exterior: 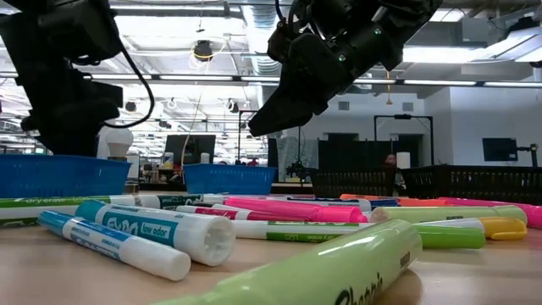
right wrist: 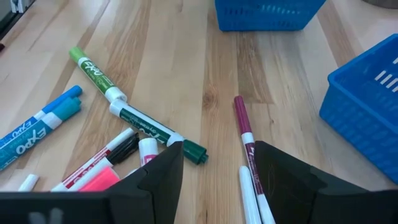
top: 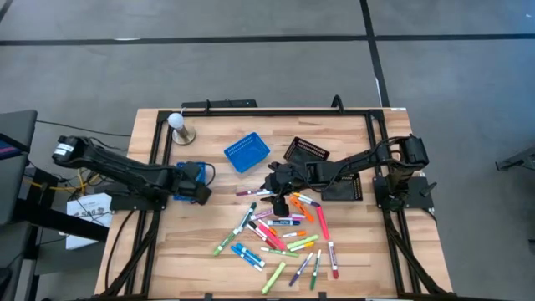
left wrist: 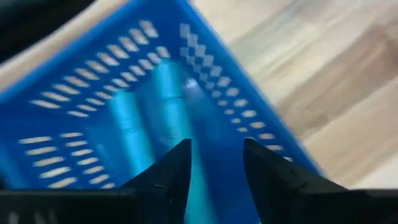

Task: Pick & Place Markers
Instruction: Put the light blue highlighter pen into the bottom black bin

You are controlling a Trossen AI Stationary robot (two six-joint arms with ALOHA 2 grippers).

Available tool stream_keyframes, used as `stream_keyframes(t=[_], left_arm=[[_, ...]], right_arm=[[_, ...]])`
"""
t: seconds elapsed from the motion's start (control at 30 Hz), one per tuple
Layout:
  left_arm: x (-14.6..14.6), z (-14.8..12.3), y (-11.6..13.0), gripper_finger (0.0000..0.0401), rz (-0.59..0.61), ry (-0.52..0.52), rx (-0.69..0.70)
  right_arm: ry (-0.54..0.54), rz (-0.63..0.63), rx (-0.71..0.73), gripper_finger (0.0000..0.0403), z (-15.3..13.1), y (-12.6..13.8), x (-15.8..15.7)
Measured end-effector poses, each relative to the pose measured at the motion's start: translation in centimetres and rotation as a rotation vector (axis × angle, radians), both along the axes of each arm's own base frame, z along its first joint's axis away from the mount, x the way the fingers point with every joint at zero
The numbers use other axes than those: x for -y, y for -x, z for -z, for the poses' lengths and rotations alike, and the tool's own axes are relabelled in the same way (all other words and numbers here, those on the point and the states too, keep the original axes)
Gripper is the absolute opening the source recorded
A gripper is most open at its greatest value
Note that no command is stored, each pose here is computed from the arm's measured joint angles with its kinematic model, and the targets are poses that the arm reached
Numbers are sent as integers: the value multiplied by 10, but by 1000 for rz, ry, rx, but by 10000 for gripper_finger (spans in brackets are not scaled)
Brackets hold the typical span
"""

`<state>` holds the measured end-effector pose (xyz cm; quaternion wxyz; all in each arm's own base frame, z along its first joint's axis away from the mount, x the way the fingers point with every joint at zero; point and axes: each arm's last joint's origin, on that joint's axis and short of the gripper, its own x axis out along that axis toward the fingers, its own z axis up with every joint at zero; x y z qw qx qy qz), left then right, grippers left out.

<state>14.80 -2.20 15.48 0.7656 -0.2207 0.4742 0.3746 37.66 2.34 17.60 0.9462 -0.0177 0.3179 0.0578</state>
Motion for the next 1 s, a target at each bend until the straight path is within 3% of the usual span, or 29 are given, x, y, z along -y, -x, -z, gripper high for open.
stream_keyframes(t=[0.23, 0.57, 0.67, 1.0], left_arm=[[4, -17, -11, 139, 83, 31, 145], [10, -65, -33, 105, 350, -63, 447], [16, -60, -41, 104, 414, -90, 490], [54, -29, -67, 104, 544, -28, 594]], right_arm=[[2, -1, 1, 180, 0, 0, 0], [-1, -3, 24, 174, -2, -1, 0], [-16, -33, 56, 167, -4, -3, -3], [30, -213, 116, 145, -8, -3, -25]])
